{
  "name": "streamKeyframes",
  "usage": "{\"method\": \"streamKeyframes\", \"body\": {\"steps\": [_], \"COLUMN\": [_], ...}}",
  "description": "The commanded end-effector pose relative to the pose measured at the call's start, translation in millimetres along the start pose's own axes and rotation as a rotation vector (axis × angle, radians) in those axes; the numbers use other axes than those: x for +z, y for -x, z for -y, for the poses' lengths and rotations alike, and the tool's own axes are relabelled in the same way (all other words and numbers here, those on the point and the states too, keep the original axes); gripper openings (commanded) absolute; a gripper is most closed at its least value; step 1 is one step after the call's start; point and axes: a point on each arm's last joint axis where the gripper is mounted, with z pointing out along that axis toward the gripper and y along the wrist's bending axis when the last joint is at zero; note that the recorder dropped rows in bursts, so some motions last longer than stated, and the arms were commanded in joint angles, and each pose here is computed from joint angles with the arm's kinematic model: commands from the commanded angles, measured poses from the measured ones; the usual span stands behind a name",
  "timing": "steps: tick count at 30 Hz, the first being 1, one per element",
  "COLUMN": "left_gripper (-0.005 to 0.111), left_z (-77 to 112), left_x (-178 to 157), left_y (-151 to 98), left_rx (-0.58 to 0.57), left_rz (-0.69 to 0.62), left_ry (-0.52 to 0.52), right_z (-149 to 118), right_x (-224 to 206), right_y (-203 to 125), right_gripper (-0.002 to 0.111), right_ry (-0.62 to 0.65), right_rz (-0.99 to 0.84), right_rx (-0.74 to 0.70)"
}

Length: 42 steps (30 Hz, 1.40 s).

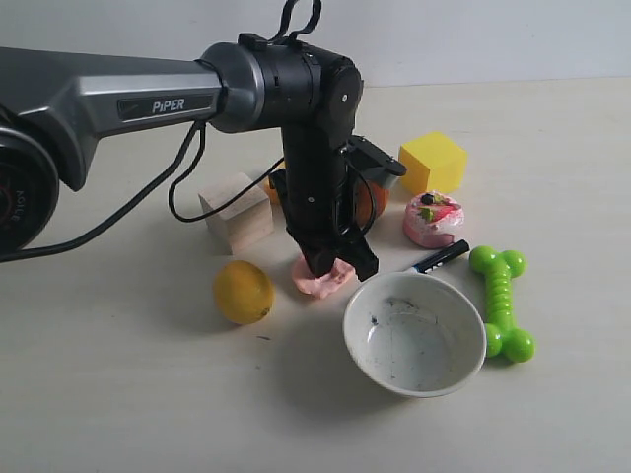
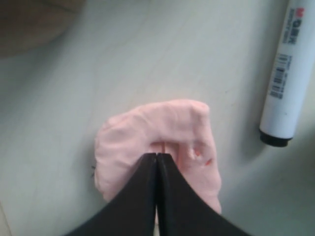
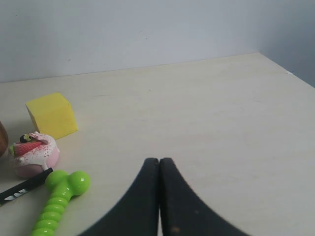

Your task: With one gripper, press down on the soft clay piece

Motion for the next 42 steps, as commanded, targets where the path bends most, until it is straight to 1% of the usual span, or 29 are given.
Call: {"method": "streamKeyframes", "body": {"steps": [1, 5, 7, 12, 14, 15, 16, 18, 20, 23, 25, 26, 27, 28, 29, 30, 31, 35, 38, 42], "left_gripper": [0.000, 0.000, 0.000, 0.000, 0.000, 0.000, 0.000, 0.000, 0.000, 0.000, 0.000, 0.000, 0.000, 0.000, 0.000, 0.000, 0.000, 0.000, 0.000, 0.000], "left_z": [0.2, 0.5, 0.6, 1.8, 2.8, 2.8, 2.9, 3.5, 5.4, 7.3, 5.0, 2.3, 0.9, -2.1, -4.1, -4.1, -3.3, 2.6, 8.5, 12.6], "left_x": [-6, -14, -21, -48, -58, -62, -64, -72, -83, -90, -92, -102, -102, -110, -119, -124, -129, -153, -167, -180], "left_y": [0, 0, 1, 3, 3, 4, 4, 3, -2, -30, -59, -77, -90, -113, -126, -145, -154, -182, -193, -200], "left_rx": [-0.005, -0.004, -0.003, 0.001, -0.015, -0.058, -0.075, -0.079, -0.080, -0.095, -0.128, -0.151, -0.169, -0.216, -0.242, -0.274, -0.283, -0.298, -0.294, -0.289], "left_rz": [0.010, 0.024, 0.052, 0.142, 0.174, 0.196, 0.205, 0.234, 0.295, 0.383, 0.415, 0.450, 0.459, 0.488, 0.532, 0.564, 0.585, 0.651, 0.680, 0.720], "left_ry": [0.010, 0.016, 0.023, 0.046, 0.047, 0.048, 0.048, 0.054, 0.066, 0.091, 0.101, 0.111, 0.116, 0.125, 0.136, 0.146, 0.153, 0.175, 0.181, 0.190], "right_z": [0, 0, 0, 0, 0, 0, 0, 0, 0, 0, 0, 0, 0, 0, 0, 0, 0, 0, 0, 0], "right_x": [0, 0, 0, 0, 0, 0, 0, 0, 0, 0, 0, 0, 0, 0, 0, 0, 0, 0, 0, 0], "right_y": [-1, -1, -1, -1, -1, -1, -1, -1, -1, -1, -1, -1, -1, -1, -1, -1, -1, -1, -1, -1], "right_gripper": [0.000, 0.000, 0.000, 0.000, 0.000, 0.000, 0.000, 0.000, 0.000, 0.000, 0.000, 0.000, 0.000, 0.000, 0.000, 0.000, 0.000, 0.000, 0.000, 0.000], "right_ry": [0.001, 0.001, 0.001, 0.001, 0.001, 0.001, 0.001, 0.001, 0.001, 0.001, 0.001, 0.001, 0.001, 0.001, 0.001, 0.001, 0.001, 0.001, 0.001, 0.001], "right_rz": [0.008, 0.008, 0.008, 0.008, 0.008, 0.008, 0.008, 0.008, 0.008, 0.008, 0.008, 0.008, 0.008, 0.008, 0.008, 0.008, 0.008, 0.008, 0.008, 0.008], "right_rx": [-0.004, -0.004, -0.004, -0.004, -0.004, -0.004, -0.004, -0.004, -0.006, -0.006, -0.006, -0.006, -0.006, -0.006, -0.006, -0.004, -0.004, -0.004, -0.004, -0.004]}}
